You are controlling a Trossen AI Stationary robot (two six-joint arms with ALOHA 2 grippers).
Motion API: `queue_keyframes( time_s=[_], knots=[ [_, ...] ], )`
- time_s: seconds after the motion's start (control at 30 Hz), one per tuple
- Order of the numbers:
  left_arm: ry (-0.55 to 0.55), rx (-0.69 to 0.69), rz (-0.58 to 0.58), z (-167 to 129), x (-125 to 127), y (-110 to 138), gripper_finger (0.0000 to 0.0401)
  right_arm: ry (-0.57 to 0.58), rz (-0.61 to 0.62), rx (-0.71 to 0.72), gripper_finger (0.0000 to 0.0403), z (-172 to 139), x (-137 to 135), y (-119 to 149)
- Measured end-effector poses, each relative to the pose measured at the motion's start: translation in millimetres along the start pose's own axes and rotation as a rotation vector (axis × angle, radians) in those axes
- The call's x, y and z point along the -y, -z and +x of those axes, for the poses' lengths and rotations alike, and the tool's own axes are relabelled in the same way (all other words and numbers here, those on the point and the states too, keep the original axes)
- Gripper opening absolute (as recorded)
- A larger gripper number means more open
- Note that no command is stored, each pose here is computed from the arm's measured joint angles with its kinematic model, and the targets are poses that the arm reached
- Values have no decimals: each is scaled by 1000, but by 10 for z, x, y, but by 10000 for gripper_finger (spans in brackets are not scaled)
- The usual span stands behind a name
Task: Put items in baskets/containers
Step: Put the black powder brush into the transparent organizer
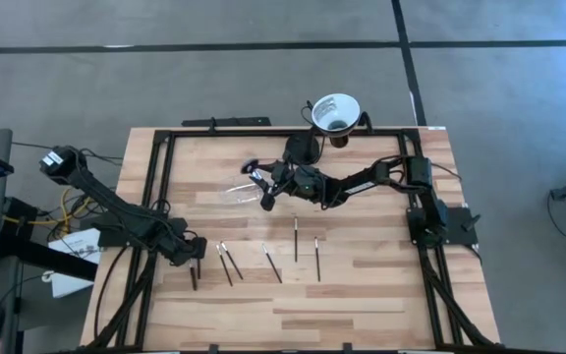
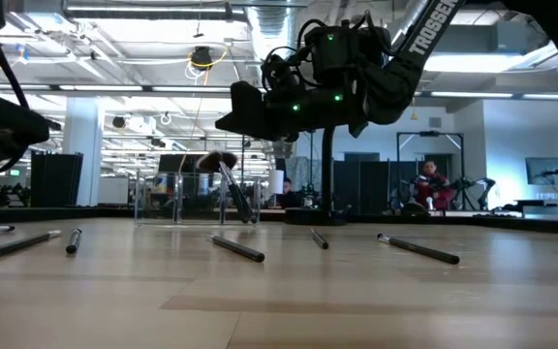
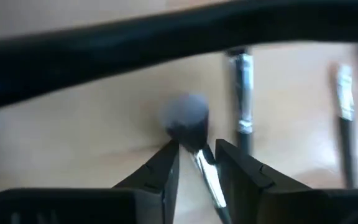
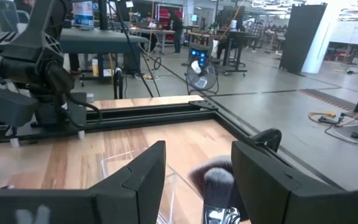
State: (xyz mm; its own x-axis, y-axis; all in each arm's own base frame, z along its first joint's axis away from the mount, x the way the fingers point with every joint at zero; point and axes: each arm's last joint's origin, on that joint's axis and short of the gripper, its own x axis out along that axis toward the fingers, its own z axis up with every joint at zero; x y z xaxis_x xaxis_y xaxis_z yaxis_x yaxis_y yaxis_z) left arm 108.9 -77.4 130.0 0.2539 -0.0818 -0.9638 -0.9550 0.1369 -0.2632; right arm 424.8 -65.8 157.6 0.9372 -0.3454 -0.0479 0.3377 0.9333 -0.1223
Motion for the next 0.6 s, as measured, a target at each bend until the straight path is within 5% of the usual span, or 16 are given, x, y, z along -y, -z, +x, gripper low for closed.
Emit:
queue_keyframes(
  time_s=[0.2, 0.37, 0.6],
  knots=[
    [-24, 19, 24, 71, -59, -25, 88, 0, -1, -4, 173, 0, 0, 4],
    [-22, 21, 62, 66, -69, -31, 30, -6, -1, -3, 173, -1, -6, 3],
    [20, 43, 112, 28, -37, -29, 30, -45, -81, 25, 173, -54, -172, -76]
  ],
)
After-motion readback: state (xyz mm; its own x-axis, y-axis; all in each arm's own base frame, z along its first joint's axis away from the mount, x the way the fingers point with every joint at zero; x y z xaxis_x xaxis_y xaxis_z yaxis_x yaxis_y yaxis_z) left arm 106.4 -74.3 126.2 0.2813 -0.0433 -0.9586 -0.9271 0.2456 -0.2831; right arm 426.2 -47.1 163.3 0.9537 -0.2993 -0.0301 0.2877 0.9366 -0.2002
